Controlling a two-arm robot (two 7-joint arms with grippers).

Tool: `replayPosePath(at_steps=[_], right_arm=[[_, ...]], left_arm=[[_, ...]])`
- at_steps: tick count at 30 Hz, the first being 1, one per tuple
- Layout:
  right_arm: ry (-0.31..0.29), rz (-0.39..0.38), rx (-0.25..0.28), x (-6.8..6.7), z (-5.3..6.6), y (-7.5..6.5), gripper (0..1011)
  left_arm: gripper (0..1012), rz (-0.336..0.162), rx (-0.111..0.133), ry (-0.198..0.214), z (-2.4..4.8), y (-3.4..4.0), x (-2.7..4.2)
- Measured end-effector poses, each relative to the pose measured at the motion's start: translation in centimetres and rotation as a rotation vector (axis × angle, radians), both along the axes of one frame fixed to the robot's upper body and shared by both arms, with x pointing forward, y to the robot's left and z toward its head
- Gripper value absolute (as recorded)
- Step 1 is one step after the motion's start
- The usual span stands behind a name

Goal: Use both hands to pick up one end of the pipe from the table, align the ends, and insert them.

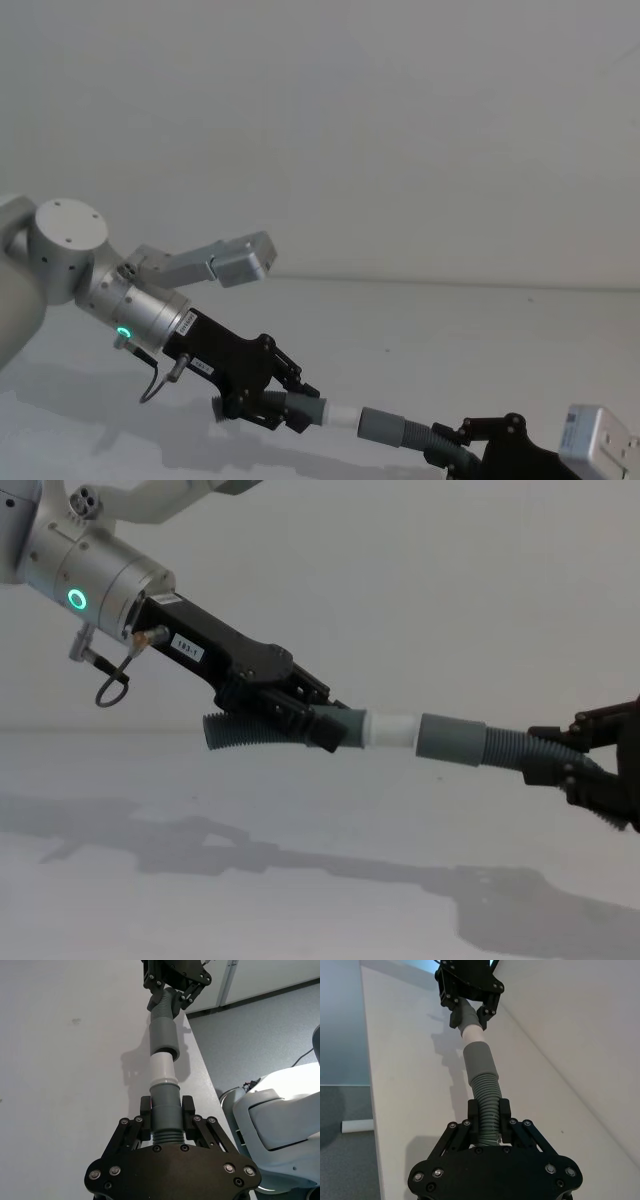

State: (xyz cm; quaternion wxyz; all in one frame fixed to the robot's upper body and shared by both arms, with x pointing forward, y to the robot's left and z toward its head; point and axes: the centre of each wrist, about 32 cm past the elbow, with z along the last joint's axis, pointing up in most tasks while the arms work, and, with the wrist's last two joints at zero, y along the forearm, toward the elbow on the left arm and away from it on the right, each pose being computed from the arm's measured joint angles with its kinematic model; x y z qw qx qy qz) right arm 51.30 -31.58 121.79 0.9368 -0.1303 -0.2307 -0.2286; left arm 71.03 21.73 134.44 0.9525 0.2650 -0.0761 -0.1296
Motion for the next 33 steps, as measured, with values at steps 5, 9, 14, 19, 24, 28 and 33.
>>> replayPosePath(at_steps=[5,9,14,19,24,28,33], right_arm=[[0.002,0.006,0.007,0.01,0.18,0.03,215],[0.004,0.013,0.011,-0.03,0.29,0.07,215],[0.004,0.02,0.015,-0.11,0.39,0.16,215],[0.005,0.024,0.018,-0.2,0.41,0.25,215],[0.007,0.024,0.019,-0.27,0.39,0.33,215],[0.009,0.021,0.02,-0.28,0.37,0.41,215],[0.012,0.016,0.019,-0.27,0.33,0.55,215]], left_arm=[[327,-0.003,0.0,0.0,-0.02,-0.05,0.24],[327,-0.006,-0.001,0.0,-0.04,-0.12,0.39],[327,-0.009,-0.003,0.0,-0.08,-0.19,0.51],[327,-0.013,-0.005,0.0,-0.09,-0.27,0.6],[327,-0.017,-0.01,-0.003,-0.05,-0.38,0.64],[327,-0.019,-0.014,-0.005,0.01,-0.41,0.64],[327,-0.023,-0.019,-0.007,0.03,-0.46,0.58]])
